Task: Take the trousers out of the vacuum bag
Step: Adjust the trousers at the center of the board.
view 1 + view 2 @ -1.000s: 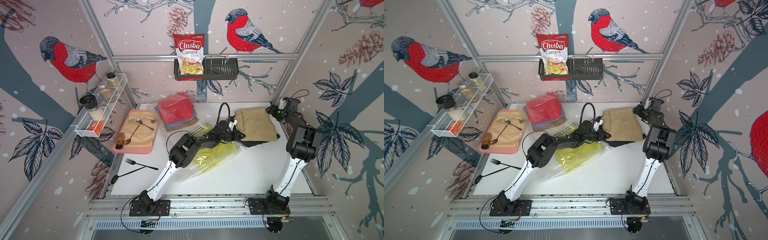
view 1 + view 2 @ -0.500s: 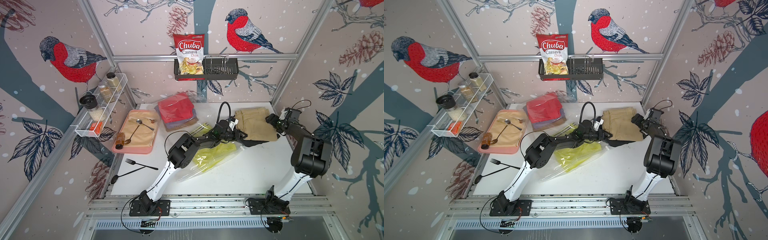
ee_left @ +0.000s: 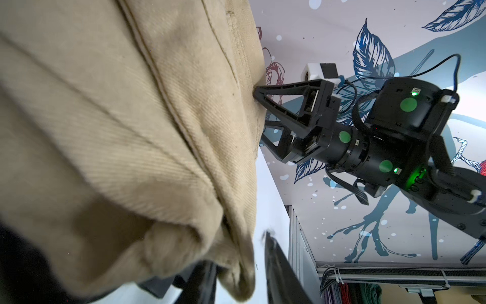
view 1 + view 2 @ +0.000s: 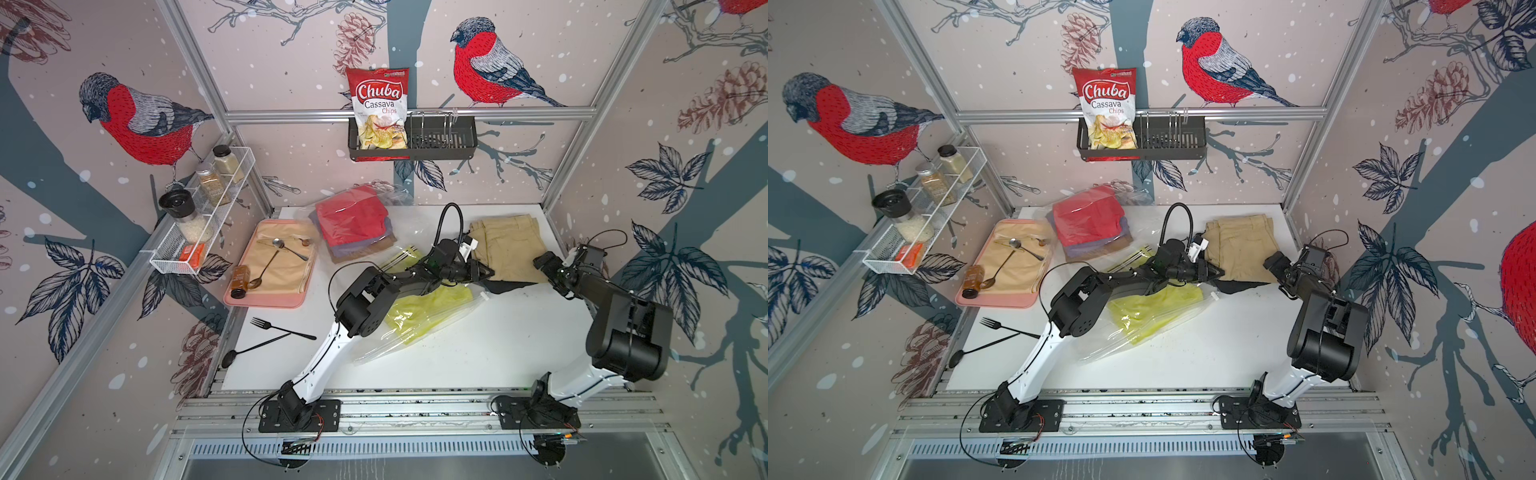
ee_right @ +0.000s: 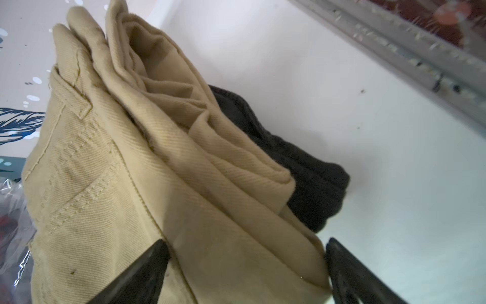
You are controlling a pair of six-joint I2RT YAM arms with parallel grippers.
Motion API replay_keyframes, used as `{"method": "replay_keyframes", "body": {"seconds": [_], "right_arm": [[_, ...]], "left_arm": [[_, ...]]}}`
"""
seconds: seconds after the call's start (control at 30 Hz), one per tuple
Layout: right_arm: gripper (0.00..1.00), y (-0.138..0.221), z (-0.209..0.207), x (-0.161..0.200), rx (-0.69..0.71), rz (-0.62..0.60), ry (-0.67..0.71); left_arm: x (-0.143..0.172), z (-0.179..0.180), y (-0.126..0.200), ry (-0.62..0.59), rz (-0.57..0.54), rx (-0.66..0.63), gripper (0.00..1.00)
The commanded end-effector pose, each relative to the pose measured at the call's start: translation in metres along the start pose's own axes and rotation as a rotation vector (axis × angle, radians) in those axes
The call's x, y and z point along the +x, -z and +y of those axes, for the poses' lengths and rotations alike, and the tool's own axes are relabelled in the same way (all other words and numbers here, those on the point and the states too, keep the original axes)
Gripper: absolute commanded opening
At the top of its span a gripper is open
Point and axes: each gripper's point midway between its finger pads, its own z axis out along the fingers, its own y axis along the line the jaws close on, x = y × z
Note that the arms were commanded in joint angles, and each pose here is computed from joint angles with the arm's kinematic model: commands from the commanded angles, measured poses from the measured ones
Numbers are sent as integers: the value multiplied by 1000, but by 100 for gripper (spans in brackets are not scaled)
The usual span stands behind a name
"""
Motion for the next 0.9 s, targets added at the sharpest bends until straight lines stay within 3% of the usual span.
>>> {"method": "replay_keyframes", "body": {"seconds": [0.0,0.1,0.27,0.37,0.5,0.7,0.87], "right_arm": [[86,-5,18,-9,-109,-37,-4],[69,-5,18,-17,-101,-59,8],[30,4,28,-30,-125,-92,12],[18,14,37,-41,-129,-129,31],[9,19,46,-63,-114,-158,71],[10,8,28,-66,-20,-168,78],[11,-14,-7,-48,106,-116,14]], "left_arm": [[4,-13,-2,-15,21,58,27],[3,-14,-2,-12,14,61,23],[5,-17,-5,-12,17,63,18],[8,-18,-6,-9,20,62,16],[13,-21,-8,-7,28,64,14],[25,-19,-15,14,42,69,14],[34,-20,-17,29,63,88,33]]}}
